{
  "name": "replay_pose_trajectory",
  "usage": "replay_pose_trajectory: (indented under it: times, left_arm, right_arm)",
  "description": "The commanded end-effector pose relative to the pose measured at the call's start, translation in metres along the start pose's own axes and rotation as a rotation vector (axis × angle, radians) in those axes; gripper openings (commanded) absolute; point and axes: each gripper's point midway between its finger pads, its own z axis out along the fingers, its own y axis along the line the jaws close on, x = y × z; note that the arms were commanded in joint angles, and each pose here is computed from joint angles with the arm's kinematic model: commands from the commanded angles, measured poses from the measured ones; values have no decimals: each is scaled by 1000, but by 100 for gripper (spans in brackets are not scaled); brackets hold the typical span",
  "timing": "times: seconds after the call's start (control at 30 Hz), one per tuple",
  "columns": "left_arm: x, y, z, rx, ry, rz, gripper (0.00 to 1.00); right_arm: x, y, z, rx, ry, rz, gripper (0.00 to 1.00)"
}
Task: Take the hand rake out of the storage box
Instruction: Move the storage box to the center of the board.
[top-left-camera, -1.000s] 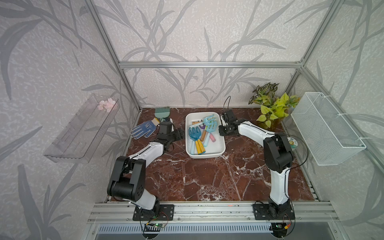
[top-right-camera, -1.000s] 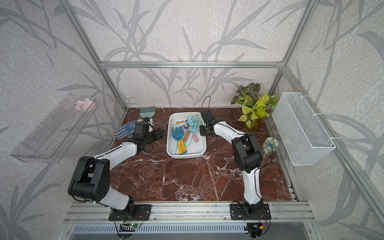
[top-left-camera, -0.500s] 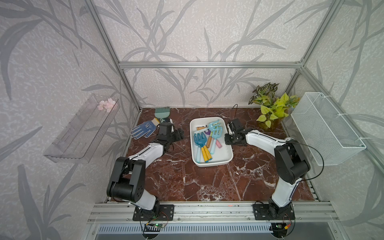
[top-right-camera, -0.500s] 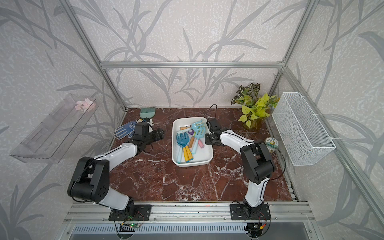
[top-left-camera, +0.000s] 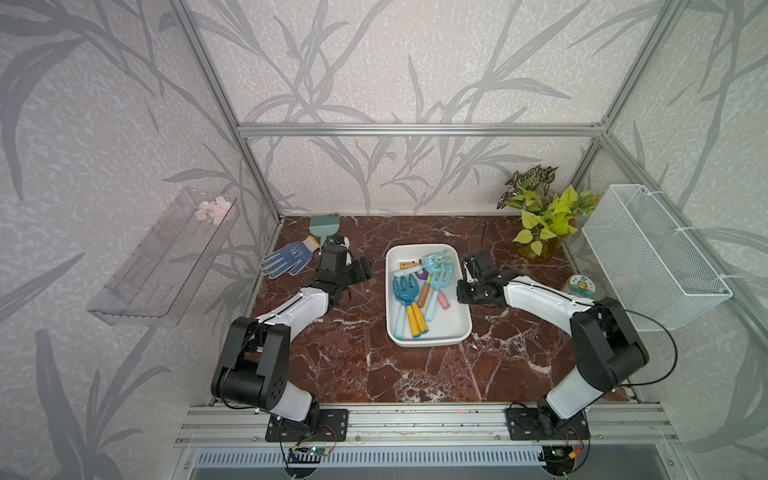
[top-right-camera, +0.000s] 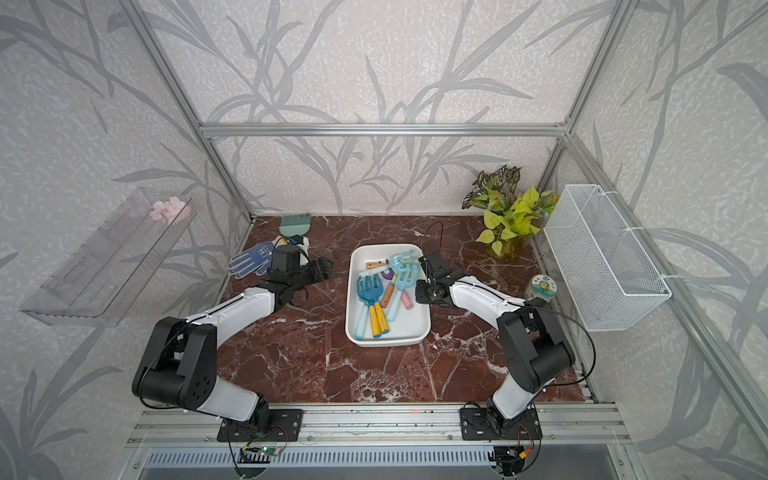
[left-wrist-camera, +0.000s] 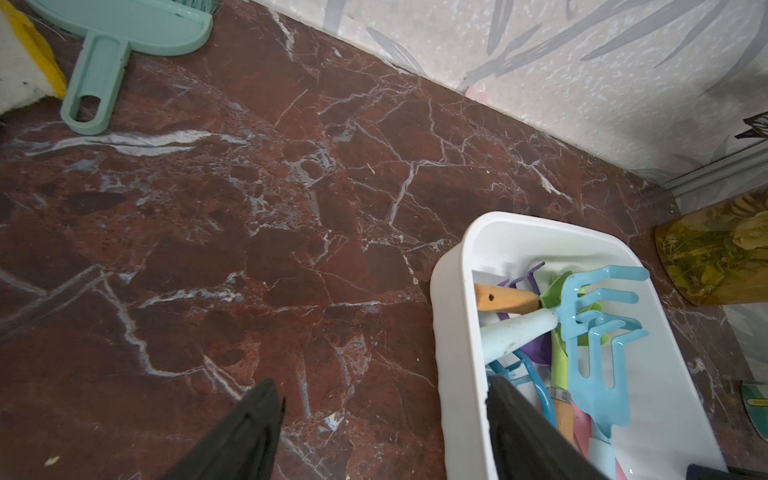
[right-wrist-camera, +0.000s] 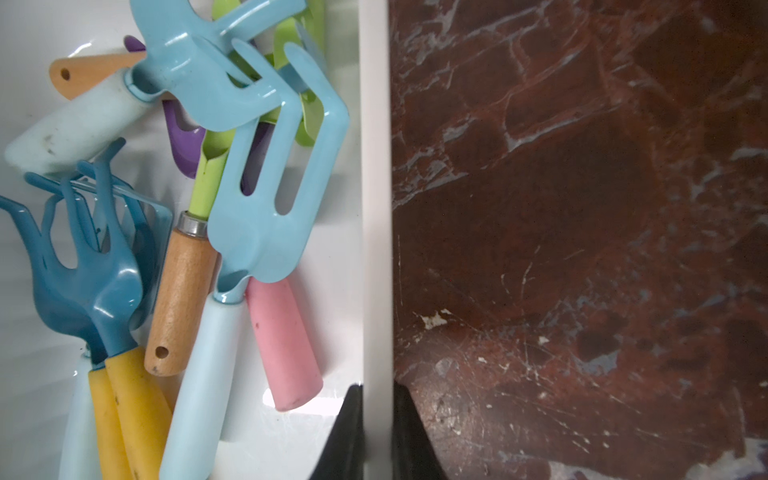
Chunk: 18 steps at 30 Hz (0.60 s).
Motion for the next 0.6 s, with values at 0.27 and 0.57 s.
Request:
replay_pose_trajectory:
  times: [0.27, 0.57]
  left_arm:
    - [-2, -19, -5, 17, 0, 37, 79]
    - [0, -60, -26, 17, 0, 175, 79]
  right_arm:
    - [3, 25, -4, -141, -26, 0, 41]
    - [-27, 10, -43, -42, -211, -157, 73]
